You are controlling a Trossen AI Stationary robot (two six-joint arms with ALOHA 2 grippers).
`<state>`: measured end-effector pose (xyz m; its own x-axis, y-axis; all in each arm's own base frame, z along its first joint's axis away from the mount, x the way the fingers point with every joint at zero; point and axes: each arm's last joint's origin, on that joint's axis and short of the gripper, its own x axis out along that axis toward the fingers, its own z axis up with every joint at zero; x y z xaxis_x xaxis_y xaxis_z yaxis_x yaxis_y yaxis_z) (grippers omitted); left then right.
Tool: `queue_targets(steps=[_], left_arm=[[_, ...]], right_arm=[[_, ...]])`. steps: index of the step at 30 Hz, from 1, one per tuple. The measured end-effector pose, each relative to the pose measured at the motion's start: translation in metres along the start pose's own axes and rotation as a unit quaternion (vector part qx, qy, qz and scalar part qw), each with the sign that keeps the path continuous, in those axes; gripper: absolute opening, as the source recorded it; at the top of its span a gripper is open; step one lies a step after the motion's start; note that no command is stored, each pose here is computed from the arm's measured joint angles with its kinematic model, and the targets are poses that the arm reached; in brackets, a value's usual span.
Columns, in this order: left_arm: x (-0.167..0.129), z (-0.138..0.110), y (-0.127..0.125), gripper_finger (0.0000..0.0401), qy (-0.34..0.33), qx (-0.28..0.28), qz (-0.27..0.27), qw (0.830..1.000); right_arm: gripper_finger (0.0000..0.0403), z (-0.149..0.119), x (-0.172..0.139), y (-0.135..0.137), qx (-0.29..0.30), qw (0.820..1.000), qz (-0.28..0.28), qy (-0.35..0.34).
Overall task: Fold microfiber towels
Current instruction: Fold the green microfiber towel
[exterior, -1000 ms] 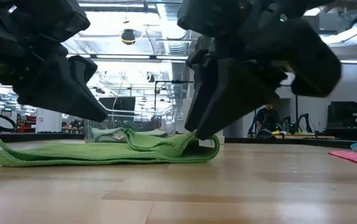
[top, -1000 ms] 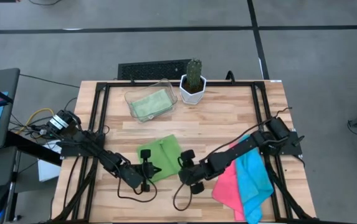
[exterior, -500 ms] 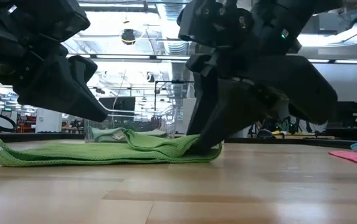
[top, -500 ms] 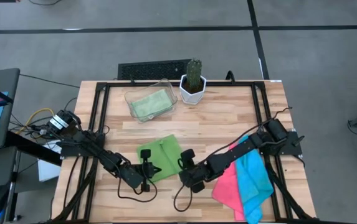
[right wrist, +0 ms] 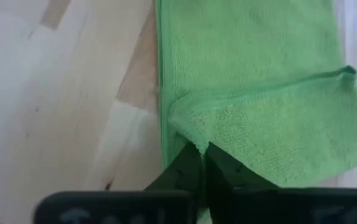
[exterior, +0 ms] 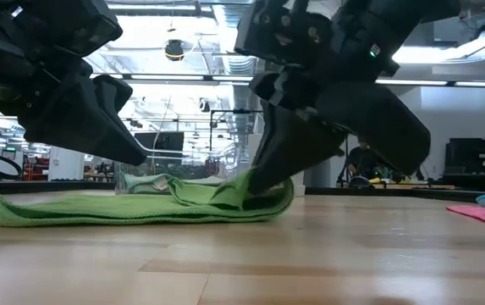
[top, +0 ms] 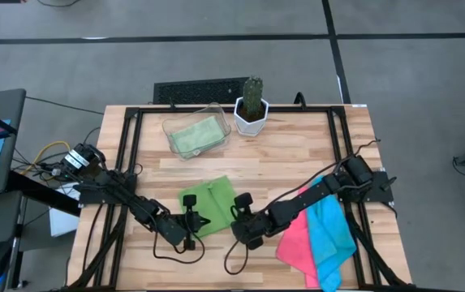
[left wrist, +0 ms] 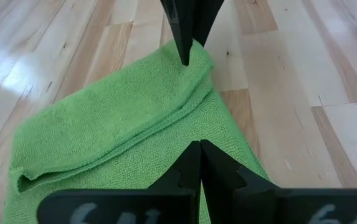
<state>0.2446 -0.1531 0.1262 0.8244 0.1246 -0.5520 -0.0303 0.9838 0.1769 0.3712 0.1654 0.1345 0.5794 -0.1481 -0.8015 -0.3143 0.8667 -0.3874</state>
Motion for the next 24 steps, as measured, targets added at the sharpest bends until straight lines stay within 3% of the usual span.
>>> queue_targets(steps=[3, 9, 16, 24], left_arm=[[0.000, 0.000, 0.000, 0.0000, 0.000, 0.000, 0.000, 1.000], [0.000, 0.001, 0.000, 0.0000, -0.002, -0.002, -0.001, 1.000], [0.000, 0.001, 0.000, 0.0000, -0.002, -0.015, -0.005, 1.000], [0.007, -0.002, -0.007, 0.0000, -0.017, -0.031, -0.017, 0.999]], right_arm=[[0.0014, 0.009, -0.004, -0.003, 0.003, 1.000, -0.002, -0.015], [0.0045, 0.020, -0.005, -0.016, 0.043, 0.998, -0.006, -0.034], [0.0050, 0.019, 0.000, -0.026, 0.071, 0.994, 0.064, -0.042], [0.0051, 0.020, -0.001, -0.024, 0.054, 0.994, 0.081, -0.046]])
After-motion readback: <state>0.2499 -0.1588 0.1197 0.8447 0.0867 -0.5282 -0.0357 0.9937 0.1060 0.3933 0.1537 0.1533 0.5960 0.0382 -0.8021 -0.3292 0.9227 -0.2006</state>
